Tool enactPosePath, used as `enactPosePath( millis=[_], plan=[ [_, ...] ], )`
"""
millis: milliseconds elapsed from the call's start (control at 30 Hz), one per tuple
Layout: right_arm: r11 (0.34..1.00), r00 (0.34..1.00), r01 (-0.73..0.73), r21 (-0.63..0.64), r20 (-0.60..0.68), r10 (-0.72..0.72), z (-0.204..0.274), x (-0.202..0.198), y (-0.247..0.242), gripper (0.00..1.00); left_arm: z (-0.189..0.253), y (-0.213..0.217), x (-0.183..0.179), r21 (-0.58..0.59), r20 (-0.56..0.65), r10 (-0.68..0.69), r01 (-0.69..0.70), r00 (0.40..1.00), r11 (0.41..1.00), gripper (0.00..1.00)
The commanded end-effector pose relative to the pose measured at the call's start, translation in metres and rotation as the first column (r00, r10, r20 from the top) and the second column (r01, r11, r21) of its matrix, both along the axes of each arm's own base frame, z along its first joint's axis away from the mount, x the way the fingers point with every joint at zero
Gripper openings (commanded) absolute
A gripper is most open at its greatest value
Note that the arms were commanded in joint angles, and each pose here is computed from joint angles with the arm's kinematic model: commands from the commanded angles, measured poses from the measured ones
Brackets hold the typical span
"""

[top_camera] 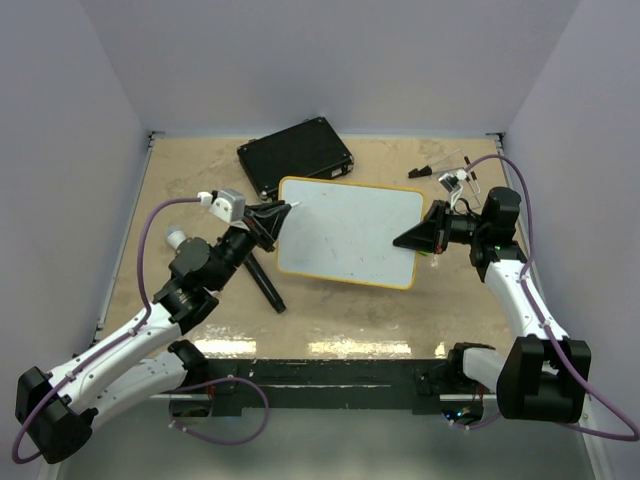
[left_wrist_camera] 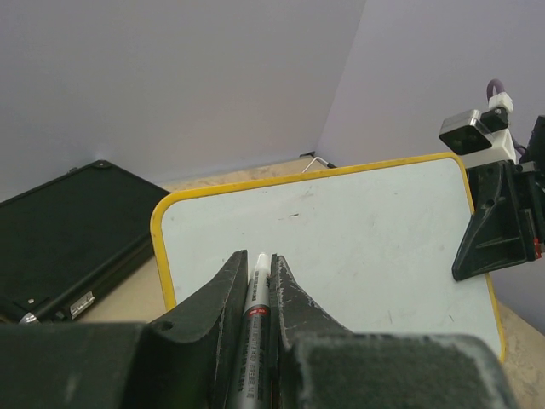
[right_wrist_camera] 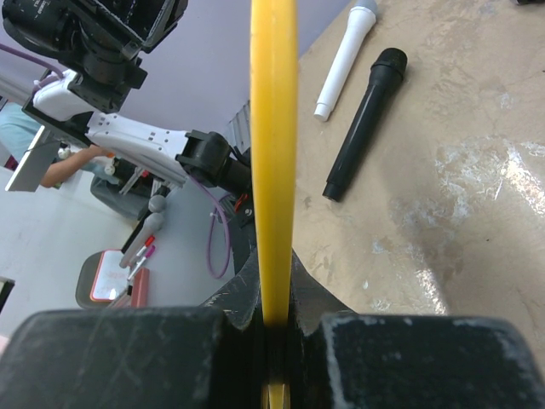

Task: Write a sentence on the whiteboard

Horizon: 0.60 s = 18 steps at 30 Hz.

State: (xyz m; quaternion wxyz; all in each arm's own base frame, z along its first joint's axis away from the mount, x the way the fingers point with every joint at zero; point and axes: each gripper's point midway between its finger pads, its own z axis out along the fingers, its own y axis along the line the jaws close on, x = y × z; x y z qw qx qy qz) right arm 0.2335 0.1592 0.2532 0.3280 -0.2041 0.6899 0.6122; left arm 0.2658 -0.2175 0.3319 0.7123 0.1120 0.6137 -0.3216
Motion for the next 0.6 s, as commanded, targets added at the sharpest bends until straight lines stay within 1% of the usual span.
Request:
enactPosePath(
  millis=[0, 400, 567],
  plan=[
    [0.999, 0.994, -0.047, -0.001, 0.099, 0.047, 0.0206, -0.0053, 0.0014, 0.0, 0.0219, 0.0025, 0.0001, 0.01, 0.06, 0.008, -0.009, 0.998, 1.0, 0.0],
    [0.999, 0.994, -0.042, -0.002, 0.097, 0.042, 0.0203, -0.0039, 0.0014, 0.0, 0.0239, 0.0027, -0.002, 0.029, 0.07, 0.002, -0.004, 0.998, 1.0, 0.0],
    [0.999, 0.994, -0.039, -0.002, 0.097, 0.039, 0.021, -0.0026, 0.0013, 0.0, 0.0303, 0.0095, -0.0015, 0.04, 0.084, 0.031, -0.034, 0.996, 0.999, 0.0]
  ],
)
